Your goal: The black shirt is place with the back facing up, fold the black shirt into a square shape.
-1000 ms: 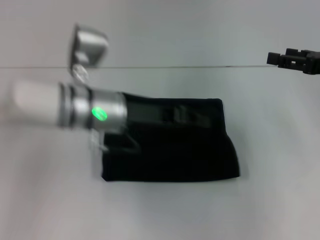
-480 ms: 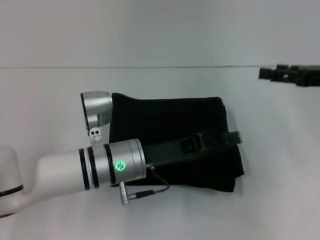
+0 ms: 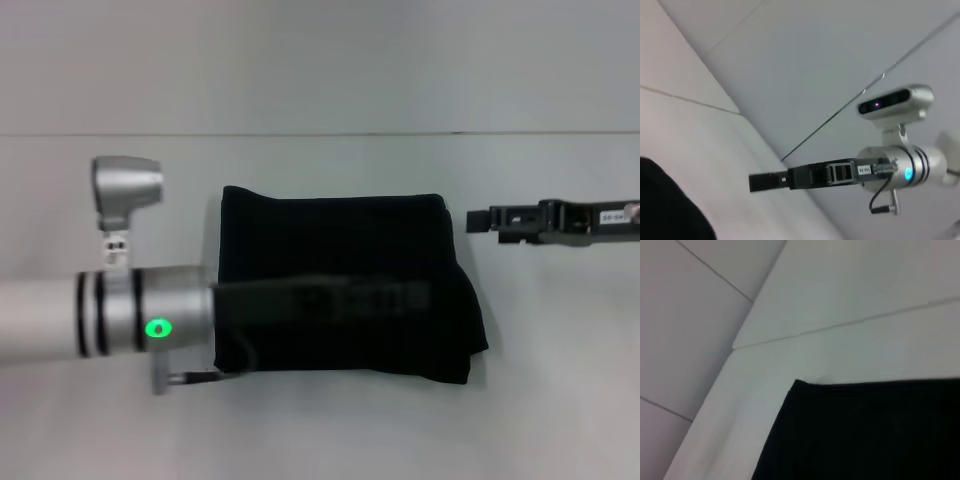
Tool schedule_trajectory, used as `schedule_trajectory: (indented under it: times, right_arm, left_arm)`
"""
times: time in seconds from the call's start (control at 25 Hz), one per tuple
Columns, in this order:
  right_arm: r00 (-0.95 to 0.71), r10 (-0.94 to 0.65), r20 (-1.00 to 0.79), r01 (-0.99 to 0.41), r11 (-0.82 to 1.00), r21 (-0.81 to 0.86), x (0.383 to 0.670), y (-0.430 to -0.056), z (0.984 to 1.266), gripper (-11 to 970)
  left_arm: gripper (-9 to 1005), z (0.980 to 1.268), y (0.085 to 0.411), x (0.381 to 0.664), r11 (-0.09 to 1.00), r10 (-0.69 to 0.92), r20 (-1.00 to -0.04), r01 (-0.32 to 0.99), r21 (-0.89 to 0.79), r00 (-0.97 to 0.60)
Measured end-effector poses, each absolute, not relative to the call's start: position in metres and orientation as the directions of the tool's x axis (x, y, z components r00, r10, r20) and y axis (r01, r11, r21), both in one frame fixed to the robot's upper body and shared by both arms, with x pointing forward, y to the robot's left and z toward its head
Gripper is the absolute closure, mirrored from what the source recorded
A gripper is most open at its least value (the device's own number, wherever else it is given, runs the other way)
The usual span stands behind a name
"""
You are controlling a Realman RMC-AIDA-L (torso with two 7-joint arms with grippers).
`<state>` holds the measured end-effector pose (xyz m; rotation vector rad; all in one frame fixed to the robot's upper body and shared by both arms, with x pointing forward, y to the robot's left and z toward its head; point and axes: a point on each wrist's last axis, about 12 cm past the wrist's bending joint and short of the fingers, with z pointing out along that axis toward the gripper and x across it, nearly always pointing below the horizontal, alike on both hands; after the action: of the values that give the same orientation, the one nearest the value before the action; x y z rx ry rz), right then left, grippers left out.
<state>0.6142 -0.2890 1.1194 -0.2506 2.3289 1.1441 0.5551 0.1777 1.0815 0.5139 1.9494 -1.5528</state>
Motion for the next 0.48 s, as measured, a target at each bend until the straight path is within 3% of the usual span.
schedule_trajectory:
  times: [0.2,0.32,0.48]
  right_arm:
    - [-0.880,0.098,-0.465,-0.309,0.625,0.717,0.608,-0.277,1.100,35]
    - [-0.888,0.098,-0.449,-0.290,0.638,0.713,0.606,-0.269,1.090,35]
    - [-0.887,0.106,-0.450,-0.277,0.657,0.701,0.606,-0.259,1.081,42]
  left_arm:
    - [347,1.092,0.212,0.554,0.275,0.044,-0.793,0.770,-0.575,-0.608]
    - [123,1.096,0.222,0.553,0.275,0.097,-0.826,0.813,-0.514,-0.555]
    - [60,1.098,0.226,0.552,0.261,0.163,-0.848,0.851,-0.456,-0.504]
